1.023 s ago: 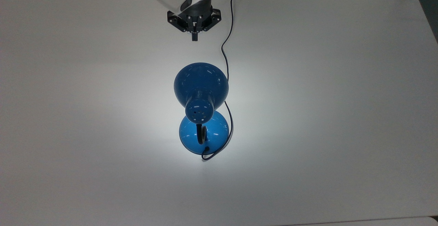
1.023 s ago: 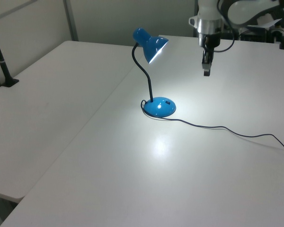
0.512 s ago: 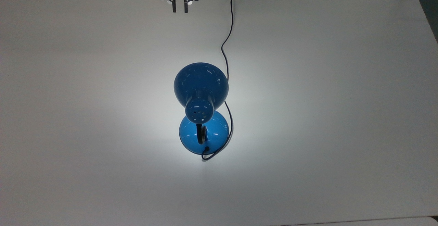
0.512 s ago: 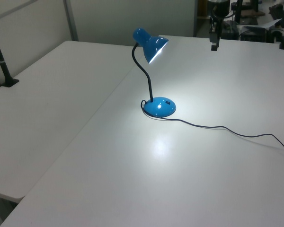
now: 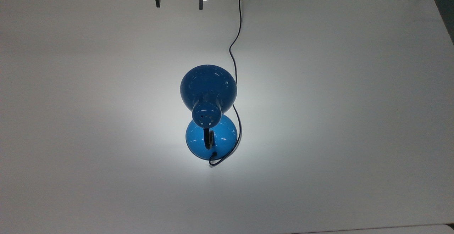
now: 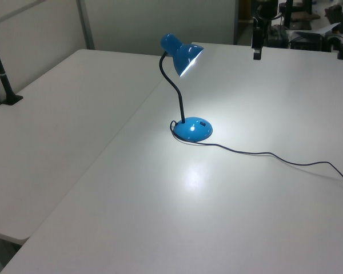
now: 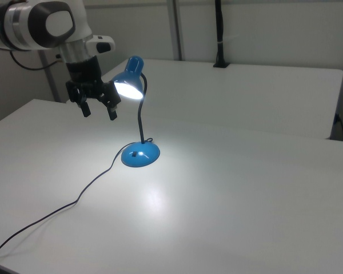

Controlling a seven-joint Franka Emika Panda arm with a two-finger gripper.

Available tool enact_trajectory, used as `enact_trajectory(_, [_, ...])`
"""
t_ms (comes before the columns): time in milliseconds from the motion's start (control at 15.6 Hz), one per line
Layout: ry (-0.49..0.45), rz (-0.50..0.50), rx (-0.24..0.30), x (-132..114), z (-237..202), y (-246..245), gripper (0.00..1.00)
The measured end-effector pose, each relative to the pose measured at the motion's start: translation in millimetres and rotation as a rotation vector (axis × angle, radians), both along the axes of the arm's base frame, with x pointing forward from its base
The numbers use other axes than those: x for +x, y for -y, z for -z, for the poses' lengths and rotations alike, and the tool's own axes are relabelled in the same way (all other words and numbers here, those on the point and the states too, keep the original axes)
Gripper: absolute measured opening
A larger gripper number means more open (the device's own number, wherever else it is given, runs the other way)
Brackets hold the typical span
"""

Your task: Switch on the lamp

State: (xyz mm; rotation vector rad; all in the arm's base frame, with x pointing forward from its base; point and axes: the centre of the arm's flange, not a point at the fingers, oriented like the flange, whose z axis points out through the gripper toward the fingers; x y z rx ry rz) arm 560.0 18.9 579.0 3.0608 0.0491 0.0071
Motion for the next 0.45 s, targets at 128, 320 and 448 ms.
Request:
enact_trajectory(128, [0.005,0.015,0.0,1,-3,8,1.0])
enact_trajectory(320, [0.02,0.022,0.001,2,-10,12,1.0])
enact_trajectory(448, [0.023,0.021,0.001,2,-11,12,1.0])
